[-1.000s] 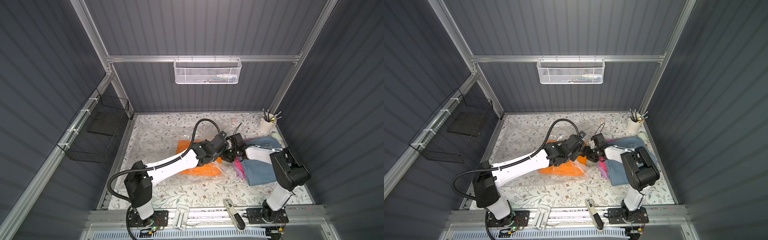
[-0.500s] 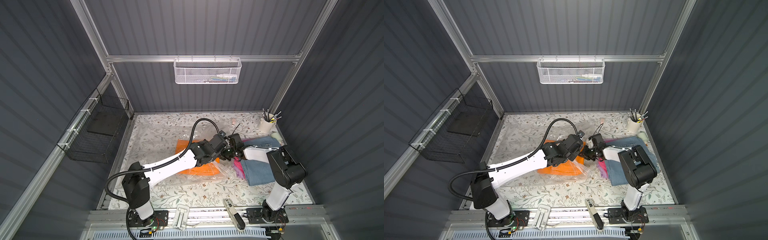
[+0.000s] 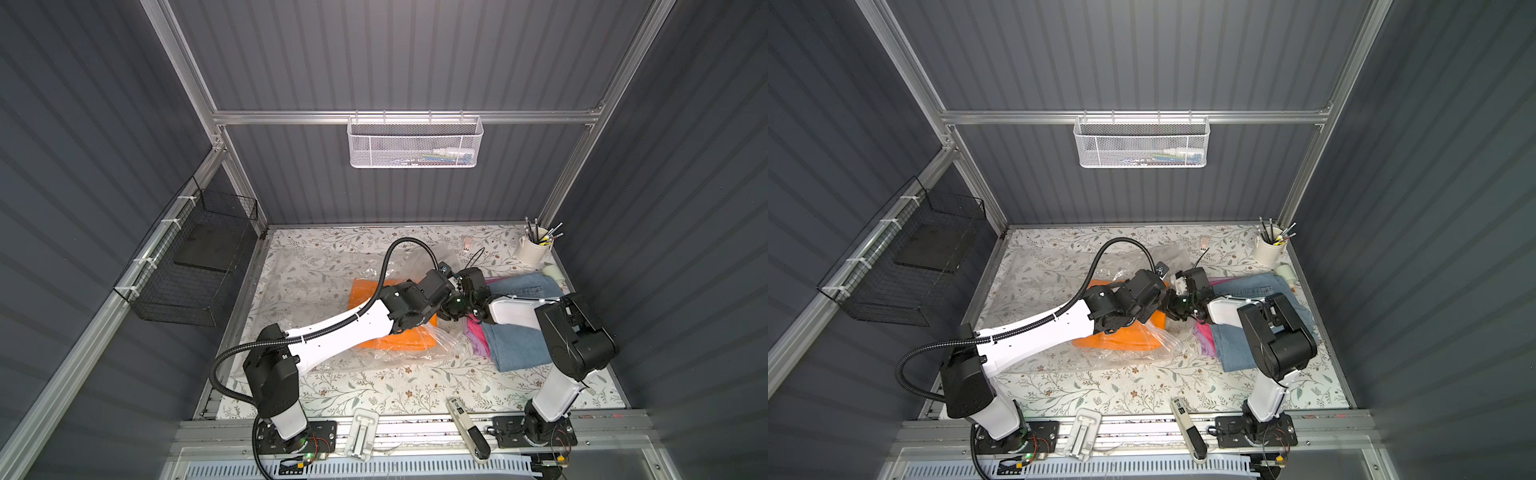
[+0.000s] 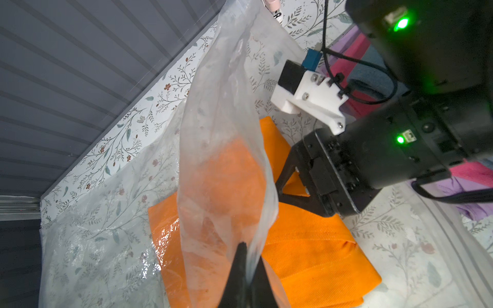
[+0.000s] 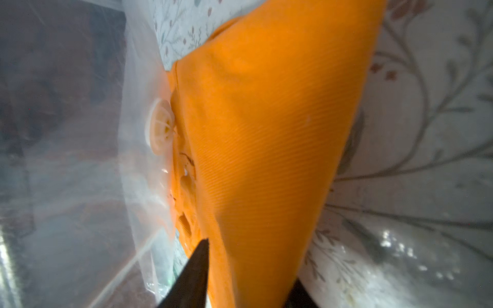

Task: Take the trousers out of the vacuum bag
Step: Take out the trousers from the vacuum bag.

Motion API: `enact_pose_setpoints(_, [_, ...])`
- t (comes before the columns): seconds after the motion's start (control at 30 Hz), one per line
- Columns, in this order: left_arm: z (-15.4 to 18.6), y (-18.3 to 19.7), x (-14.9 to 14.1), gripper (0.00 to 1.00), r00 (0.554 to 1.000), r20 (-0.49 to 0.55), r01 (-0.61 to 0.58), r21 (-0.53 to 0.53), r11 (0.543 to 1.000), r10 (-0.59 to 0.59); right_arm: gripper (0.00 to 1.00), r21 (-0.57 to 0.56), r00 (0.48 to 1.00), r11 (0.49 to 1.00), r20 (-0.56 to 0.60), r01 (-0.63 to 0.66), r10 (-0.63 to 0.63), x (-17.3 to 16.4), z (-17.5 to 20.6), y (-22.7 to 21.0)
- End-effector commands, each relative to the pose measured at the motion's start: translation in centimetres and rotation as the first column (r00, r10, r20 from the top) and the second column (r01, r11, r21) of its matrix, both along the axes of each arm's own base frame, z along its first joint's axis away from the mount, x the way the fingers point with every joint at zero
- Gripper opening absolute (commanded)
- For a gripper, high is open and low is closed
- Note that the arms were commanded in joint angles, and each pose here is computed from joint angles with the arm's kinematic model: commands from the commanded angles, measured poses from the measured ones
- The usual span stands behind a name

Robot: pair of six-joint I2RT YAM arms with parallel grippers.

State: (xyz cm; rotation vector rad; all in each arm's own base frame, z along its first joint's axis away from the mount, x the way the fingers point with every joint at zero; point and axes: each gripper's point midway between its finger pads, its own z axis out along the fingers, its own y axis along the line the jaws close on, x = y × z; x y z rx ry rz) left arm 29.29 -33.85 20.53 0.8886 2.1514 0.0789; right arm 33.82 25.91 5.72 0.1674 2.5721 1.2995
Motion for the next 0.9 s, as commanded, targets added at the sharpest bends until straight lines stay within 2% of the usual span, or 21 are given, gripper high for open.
enact_pose_setpoints(0.0, [1.1, 1.1, 0.0, 0.0, 0.999, 0.016, -0.027, -0.013, 1.0, 0.028, 0.43, 0.02, 1.0, 1.0, -0.012, -0.017, 0.017, -0.6, -0.9, 0.7])
enact_pose_setpoints(0.5, [1.2, 1.1, 0.0, 0.0, 0.999, 0.017, -0.027, -0.019, 0.999, 0.027, 0.46, 0.052, 0.998, 0.999, -0.053, -0.013, 0.016, -1.2, -3.6, 2.3])
enact_pose_setpoints(0.57, [1.2, 1.1, 0.0, 0.0, 0.999, 0.017, -0.028, -0.02, 0.999, 0.028, 0.42, 0.069, 0.999, 0.998, -0.05, -0.011, 0.014, -1.0, -3.6, 2.6])
enact_pose_setpoints(0.77, [1.3, 1.4, -0.1, 0.0, 0.999, 0.02, -0.031, -0.02, 0.999, 0.031, 0.17, 0.096, 0.999, 0.995, -0.033, -0.001, 0.004, -0.7, -2.8, 2.7])
enact_pose_setpoints(0.87, [1.3, 1.5, -0.1, 0.0, 0.999, 0.021, -0.034, -0.017, 0.999, 0.034, 0.09, 0.104, 1.0, 0.995, -0.015, 0.001, 0.0, -0.6, -1.8, 2.7])
